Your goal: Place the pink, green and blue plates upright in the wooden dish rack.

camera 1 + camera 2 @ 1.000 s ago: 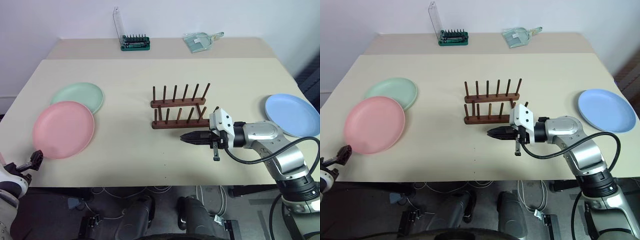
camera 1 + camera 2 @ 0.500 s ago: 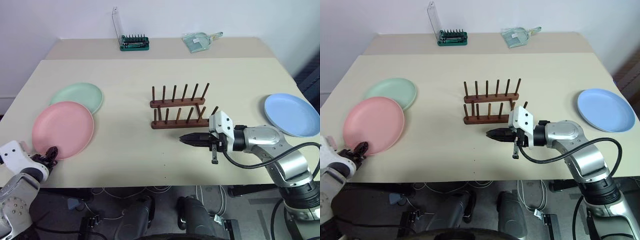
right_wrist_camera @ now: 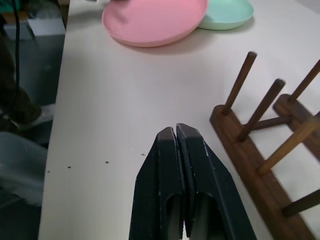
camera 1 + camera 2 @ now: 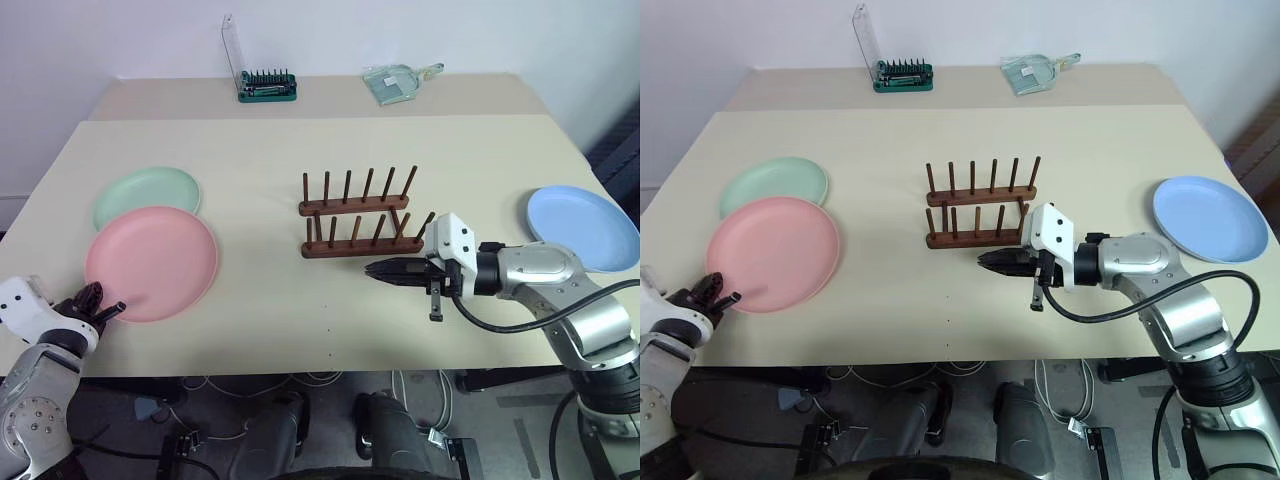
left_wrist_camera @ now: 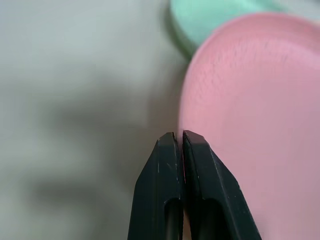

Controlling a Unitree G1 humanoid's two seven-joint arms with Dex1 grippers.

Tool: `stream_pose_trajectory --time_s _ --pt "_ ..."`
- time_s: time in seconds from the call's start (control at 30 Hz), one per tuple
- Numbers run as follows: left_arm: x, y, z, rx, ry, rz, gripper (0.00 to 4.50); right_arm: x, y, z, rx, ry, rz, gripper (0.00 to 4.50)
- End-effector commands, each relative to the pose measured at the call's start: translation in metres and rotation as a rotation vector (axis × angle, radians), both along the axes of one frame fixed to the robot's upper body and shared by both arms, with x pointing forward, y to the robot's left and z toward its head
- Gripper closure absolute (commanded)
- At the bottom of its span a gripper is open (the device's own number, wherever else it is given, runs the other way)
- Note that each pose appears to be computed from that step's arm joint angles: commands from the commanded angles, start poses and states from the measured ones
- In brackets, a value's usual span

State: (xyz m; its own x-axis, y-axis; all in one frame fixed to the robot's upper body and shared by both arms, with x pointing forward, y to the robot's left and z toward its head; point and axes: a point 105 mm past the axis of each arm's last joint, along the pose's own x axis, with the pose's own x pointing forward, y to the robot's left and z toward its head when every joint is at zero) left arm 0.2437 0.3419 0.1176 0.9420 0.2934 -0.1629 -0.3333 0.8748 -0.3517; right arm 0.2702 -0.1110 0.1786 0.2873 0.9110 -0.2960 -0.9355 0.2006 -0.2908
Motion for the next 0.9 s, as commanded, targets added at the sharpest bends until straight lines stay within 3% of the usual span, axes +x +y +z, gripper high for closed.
stream_pose_trajectory --time_s 0.03,0.1,0.2,0.33,0.6,0.9 --pt "0.006 -0.006 0.063 0.115 -0.218 -0.008 4.47 0.001 0.010 0.036 0.005 -0.131 0.047 4.50" --pt "0.017 -0.018 0.096 0.186 -0.303 -0.027 4.50 0.006 0.024 0.054 0.027 -0.191 0.067 3.62" --pt "0.027 -0.032 0.120 0.243 -0.364 -0.054 4.50 0.009 0.037 0.063 0.011 -0.260 0.095 2.12" --pt "0.047 -0.059 0.158 0.337 -0.451 -0.063 4.50 0.035 0.062 0.082 -0.002 -0.477 0.032 0.15" --pt "0.070 -0.116 0.198 0.331 -0.589 -0.108 4.50 0.064 0.102 0.094 -0.048 -0.821 -0.052 0.03" --pt "0.076 -0.158 0.196 0.259 -0.601 -0.182 4.50 0.069 0.120 0.088 -0.069 -0.995 -0.043 0.03"
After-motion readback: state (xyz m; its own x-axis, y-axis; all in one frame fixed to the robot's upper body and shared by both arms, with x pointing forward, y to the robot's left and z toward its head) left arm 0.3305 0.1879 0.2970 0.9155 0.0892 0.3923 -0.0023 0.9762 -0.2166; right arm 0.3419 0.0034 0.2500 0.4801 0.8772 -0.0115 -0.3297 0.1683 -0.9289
